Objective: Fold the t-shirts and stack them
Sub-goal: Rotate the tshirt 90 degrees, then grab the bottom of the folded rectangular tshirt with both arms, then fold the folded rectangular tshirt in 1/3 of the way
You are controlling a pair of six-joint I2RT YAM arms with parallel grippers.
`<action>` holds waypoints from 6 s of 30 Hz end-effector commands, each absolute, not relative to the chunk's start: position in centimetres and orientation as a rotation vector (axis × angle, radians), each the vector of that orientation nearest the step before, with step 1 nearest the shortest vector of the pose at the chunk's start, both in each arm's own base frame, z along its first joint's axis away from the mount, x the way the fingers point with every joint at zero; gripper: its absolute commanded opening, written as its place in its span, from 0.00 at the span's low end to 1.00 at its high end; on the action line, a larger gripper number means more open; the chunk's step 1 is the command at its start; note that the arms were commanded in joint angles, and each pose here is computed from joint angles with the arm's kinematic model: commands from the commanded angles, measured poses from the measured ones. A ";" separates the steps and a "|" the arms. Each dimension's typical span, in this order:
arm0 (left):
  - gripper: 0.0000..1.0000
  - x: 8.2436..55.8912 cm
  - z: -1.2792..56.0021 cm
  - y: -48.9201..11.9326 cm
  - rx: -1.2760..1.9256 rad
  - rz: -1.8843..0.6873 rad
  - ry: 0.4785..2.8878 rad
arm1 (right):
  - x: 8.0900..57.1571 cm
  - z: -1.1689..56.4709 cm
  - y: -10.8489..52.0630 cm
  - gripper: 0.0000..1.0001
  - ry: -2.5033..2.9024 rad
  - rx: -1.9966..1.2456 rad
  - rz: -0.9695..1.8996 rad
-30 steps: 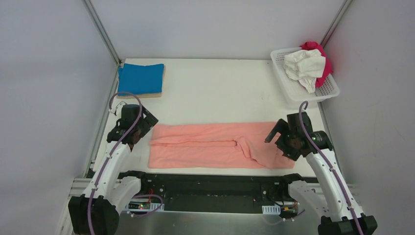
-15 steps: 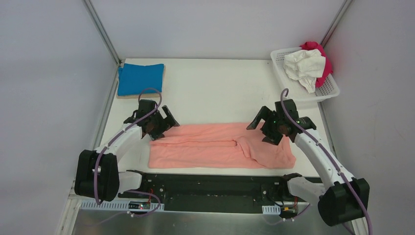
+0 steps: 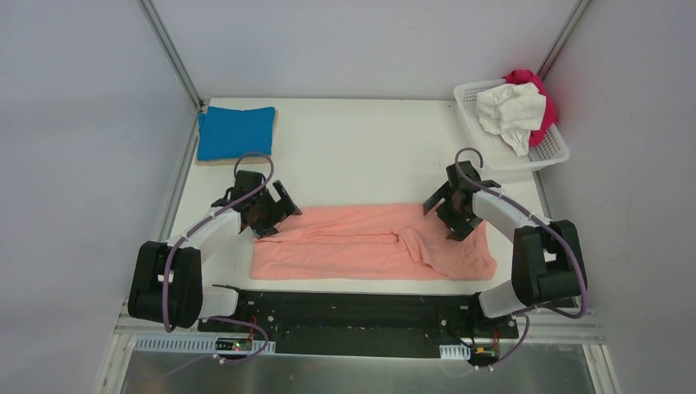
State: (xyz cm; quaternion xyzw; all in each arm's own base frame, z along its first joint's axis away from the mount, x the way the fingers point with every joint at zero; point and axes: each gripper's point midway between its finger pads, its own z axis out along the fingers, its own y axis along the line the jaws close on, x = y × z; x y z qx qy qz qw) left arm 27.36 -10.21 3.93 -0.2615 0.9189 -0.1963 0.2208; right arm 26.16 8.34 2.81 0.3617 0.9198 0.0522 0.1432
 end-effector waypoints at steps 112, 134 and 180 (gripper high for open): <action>0.00 8.4 4.0 -20.7 -0.223 -0.927 2.765 | 7.0 5.4 23.9 0.00 3.005 0.351 1.172; 0.00 25.5 14.7 -21.8 -0.135 -0.527 2.333 | 21.8 12.5 24.0 0.00 2.607 0.257 0.928; 0.00 44.3 8.6 -22.2 -0.112 -0.533 2.476 | 40.2 8.4 22.2 0.00 2.475 0.649 0.812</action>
